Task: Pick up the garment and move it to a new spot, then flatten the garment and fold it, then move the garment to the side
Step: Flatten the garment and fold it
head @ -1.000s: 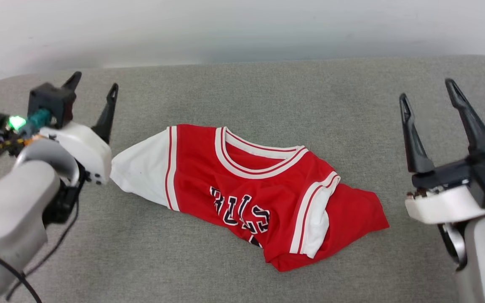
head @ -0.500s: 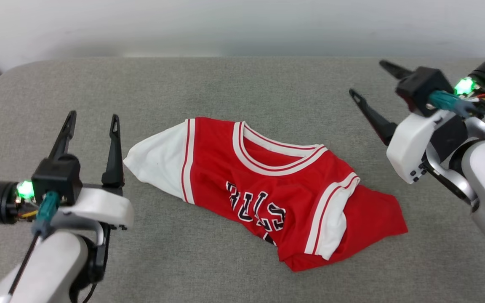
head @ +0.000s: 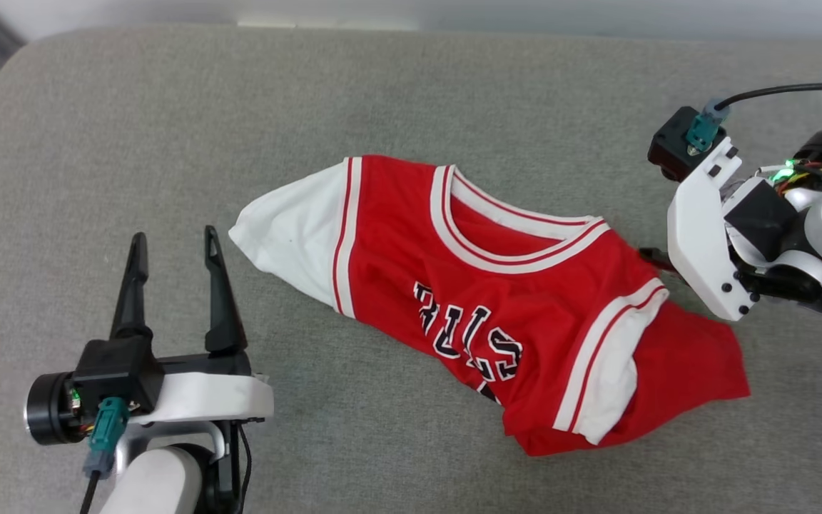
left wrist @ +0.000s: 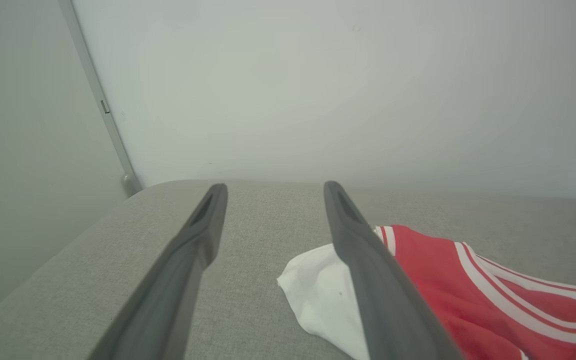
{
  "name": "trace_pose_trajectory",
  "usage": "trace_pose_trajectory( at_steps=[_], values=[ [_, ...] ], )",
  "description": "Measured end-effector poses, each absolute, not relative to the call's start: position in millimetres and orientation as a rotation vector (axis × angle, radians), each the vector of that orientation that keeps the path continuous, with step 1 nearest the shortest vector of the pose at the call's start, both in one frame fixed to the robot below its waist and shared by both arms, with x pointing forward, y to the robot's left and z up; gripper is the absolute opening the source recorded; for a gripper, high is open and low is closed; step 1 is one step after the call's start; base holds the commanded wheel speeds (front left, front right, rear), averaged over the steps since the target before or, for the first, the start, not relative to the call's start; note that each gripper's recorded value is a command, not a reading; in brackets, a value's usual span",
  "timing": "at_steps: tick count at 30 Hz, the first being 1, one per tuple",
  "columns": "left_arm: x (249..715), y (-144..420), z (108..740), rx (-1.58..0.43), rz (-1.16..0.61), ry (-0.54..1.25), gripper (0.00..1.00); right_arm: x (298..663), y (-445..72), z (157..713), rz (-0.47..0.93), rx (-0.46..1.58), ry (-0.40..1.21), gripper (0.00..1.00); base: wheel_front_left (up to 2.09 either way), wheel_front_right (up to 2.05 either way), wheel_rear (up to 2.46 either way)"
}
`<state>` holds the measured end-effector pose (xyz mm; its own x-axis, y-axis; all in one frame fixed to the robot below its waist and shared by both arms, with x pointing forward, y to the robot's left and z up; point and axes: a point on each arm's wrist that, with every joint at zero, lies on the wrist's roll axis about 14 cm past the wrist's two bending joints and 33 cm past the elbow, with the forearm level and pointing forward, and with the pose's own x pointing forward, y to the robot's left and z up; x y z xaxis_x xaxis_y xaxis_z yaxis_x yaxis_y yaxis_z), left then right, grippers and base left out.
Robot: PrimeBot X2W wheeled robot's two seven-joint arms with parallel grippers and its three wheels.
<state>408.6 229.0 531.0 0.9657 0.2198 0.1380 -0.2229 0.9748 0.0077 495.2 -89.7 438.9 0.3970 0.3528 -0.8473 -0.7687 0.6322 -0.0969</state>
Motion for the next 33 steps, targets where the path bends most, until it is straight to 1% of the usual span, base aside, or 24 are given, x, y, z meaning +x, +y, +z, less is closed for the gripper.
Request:
trace_pose_trajectory(
  at_steps=[4, 7, 11, 14, 15, 16, 21, 25, 29, 33],
  values=[
    [411, 233, 517, 0.017, 0.243, -0.109, 1.00, 489, -82, 399, 0.789, -0.503, 1.016, 1.00, 0.00, 0.00, 0.00],
    [411, 239, 508, 0.022, 0.261, -0.092, 1.00, 477, -74, 371, 0.830, -0.494, 1.083, 1.00, 0.00, 0.00, 0.00],
    [411, 245, 503, 0.030, 0.273, -0.084, 1.00, 475, -69, 359, 0.853, -0.490, 1.092, 1.00, 0.00, 0.00, 0.00],
    [413, 243, 501, 0.032, 0.259, -0.082, 1.00, 476, -69, 360, 0.854, -0.470, 1.067, 1.00, 0.00, 0.00, 0.00],
    [413, 241, 502, 0.033, 0.253, -0.084, 1.00, 476, -68, 361, 0.856, -0.469, 1.050, 0.20, 0.00, 0.00, 0.00],
    [414, 240, 502, 0.033, 0.248, -0.086, 1.00, 477, -67, 364, 0.858, -0.465, 1.029, 0.00, 0.00, 0.00, 0.00],
    [409, 238, 503, 0.036, 0.238, -0.089, 1.00, 487, -62, 389, 0.864, -0.437, 0.884, 0.00, 0.00, 0.00, 0.00],
    [405, 234, 506, 0.035, 0.221, -0.095, 1.00, 514, -70, 442, 0.831, -0.452, 0.712, 0.00, 0.00, 0.00, 0.00],
    [404, 229, 509, 0.029, 0.207, -0.104, 1.00, 529, -86, 480, 0.792, -0.494, 0.626, 0.00, 0.00, 0.00, 0.00],
    [406, 225, 503, 0.023, 0.193, -0.090, 1.00, 553, -102, 509, 0.735, -0.539, 0.578, 0.00, 0.00, 0.00, 0.00]
  ],
)
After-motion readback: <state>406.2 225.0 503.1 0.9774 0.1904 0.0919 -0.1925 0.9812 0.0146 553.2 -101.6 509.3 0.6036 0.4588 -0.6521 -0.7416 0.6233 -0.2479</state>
